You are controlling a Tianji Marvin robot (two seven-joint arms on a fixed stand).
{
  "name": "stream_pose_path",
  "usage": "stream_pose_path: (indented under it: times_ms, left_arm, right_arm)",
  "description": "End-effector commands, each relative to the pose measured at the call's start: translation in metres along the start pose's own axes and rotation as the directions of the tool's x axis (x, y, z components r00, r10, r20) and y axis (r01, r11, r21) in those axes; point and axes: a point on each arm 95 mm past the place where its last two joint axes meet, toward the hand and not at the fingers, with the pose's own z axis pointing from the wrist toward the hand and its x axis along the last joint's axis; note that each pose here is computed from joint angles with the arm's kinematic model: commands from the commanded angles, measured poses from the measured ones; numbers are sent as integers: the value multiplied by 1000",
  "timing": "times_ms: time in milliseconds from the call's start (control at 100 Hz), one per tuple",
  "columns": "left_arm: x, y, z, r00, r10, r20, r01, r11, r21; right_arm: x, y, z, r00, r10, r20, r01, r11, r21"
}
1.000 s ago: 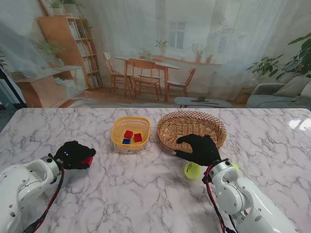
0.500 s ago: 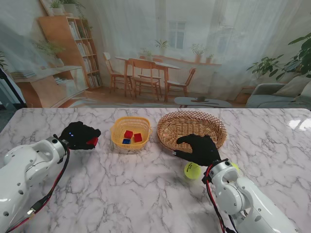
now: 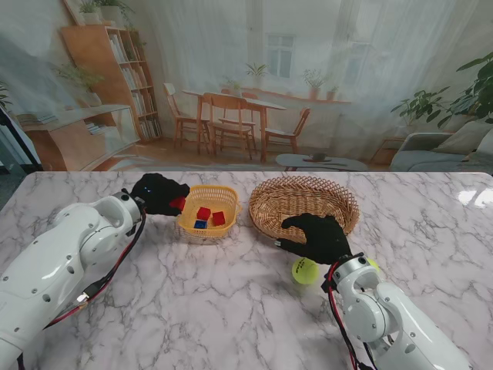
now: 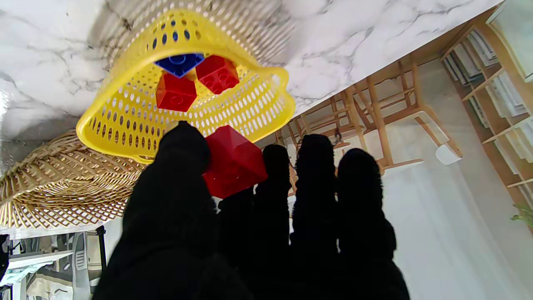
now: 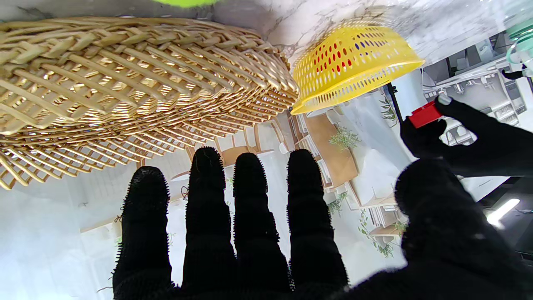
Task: Sort the blocks and the balls into two baskets
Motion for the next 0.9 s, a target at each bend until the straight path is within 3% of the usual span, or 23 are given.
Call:
stream_pose_path:
  times_ms: [0, 390, 890]
  left_arm:
    - [5, -8, 11, 1000, -14, -10, 14, 1000, 7]
    - [34, -3, 54, 997, -72, -34, 71, 997, -28]
    - [32, 8, 60, 997, -64, -37, 63, 997, -39]
  right_arm:
    - [1, -1, -2, 1000, 2, 1, -2, 1000, 0]
    - [1, 0, -3, 1000, 3, 2, -3, 1000, -7]
    - [3, 2, -1, 1000, -4, -4, 4, 1000, -8]
